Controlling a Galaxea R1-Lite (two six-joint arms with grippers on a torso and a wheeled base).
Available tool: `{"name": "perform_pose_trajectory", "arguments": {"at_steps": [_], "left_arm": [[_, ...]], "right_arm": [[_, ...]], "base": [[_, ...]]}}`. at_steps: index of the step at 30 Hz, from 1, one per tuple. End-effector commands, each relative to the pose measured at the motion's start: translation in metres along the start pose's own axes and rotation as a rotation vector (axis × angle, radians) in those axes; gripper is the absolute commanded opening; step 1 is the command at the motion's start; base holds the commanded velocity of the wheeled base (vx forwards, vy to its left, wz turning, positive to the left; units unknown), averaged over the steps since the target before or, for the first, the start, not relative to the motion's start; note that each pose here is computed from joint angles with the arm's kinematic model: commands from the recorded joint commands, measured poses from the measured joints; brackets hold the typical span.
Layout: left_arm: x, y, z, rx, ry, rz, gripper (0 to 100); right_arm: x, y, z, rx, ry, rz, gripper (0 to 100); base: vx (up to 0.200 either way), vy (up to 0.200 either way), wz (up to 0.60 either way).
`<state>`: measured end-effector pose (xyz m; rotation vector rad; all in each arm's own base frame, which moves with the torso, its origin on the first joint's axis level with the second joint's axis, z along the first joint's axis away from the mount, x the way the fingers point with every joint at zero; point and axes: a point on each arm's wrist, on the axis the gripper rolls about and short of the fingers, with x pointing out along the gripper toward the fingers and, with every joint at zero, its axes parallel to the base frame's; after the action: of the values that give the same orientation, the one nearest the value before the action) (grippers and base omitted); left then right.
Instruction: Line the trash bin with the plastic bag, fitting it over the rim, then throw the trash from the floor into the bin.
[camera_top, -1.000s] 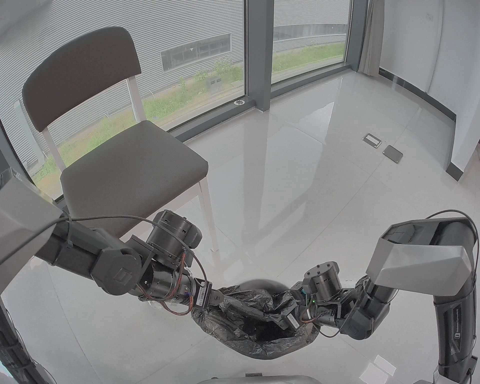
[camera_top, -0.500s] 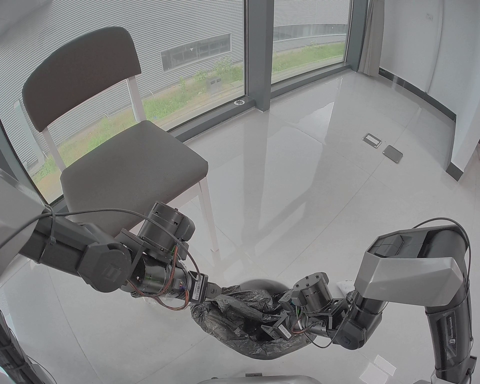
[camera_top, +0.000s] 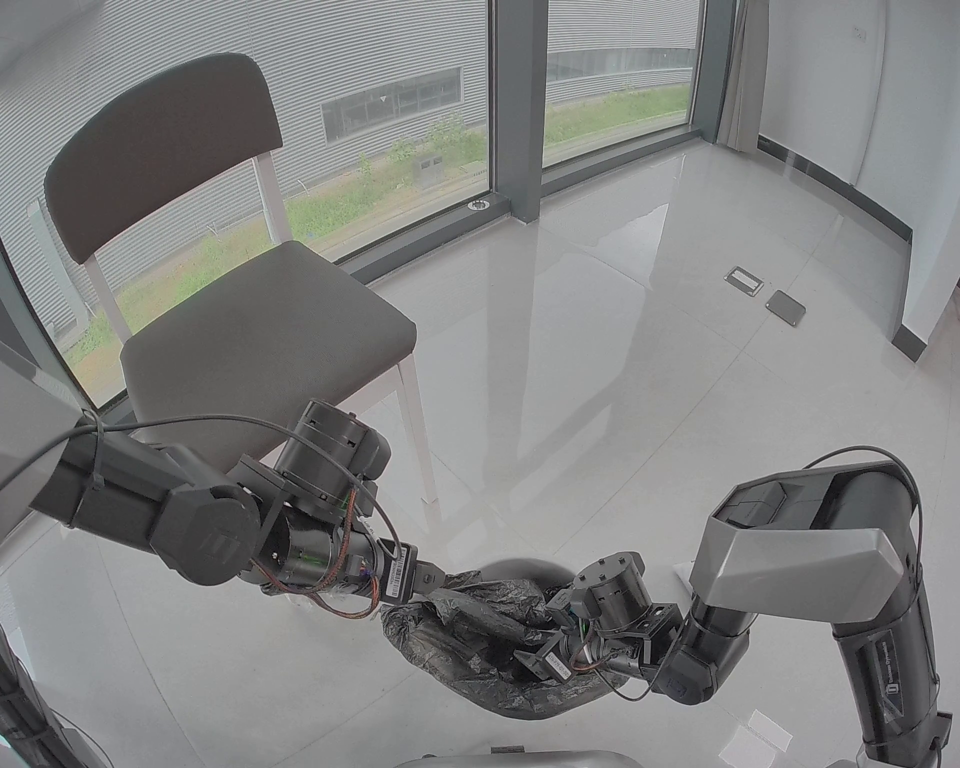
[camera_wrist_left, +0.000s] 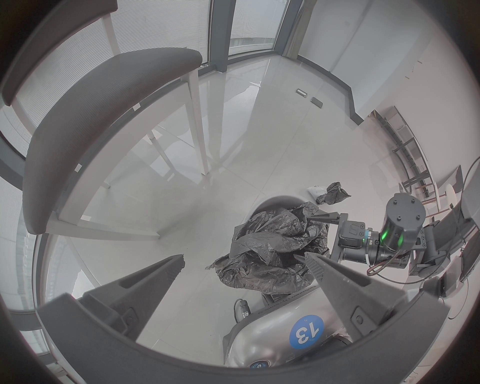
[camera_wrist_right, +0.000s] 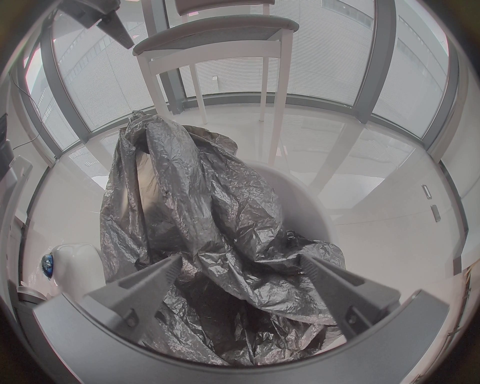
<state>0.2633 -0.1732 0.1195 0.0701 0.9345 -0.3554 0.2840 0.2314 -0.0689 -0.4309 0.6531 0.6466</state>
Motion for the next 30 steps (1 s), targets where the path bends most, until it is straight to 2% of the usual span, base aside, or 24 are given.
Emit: {"name": "perform_pose_trajectory", "arguments": {"at_steps": [1,11,13,17,30], "left_arm": [[-0.002,-0.001,0.001,0.001,-0.006,-0.002,100],[-0.001,0.0,0.0,-0.002,-0.003,0.0,100],[-0.006,0.0,0.001,-0.024,-0.017,-0.003,100],[-0.012,-0.002,0.001,-0.048,-0.025,-0.01,100],[-0.027,0.001,-0.011,-0.046,-0.027,-0.013,100]], "right_arm": [[0.004,-0.001,-0.002,0.004,0.002,-0.003,0],[0.004,-0.007,0.009,0.025,-0.061,-0.022,0],[0.003,-0.011,0.023,0.03,-0.115,-0.034,0],[0.002,-0.023,0.044,0.041,-0.188,-0.064,0],[0.01,-0.059,0.068,0.064,-0.285,-0.147,0]], "base": [[0.0,0.0,0.0],[0.0,0.0,0.0],[0.0,0.0,0.0],[0.0,0.0,0.0],[0.0,0.0,0.0]]}}
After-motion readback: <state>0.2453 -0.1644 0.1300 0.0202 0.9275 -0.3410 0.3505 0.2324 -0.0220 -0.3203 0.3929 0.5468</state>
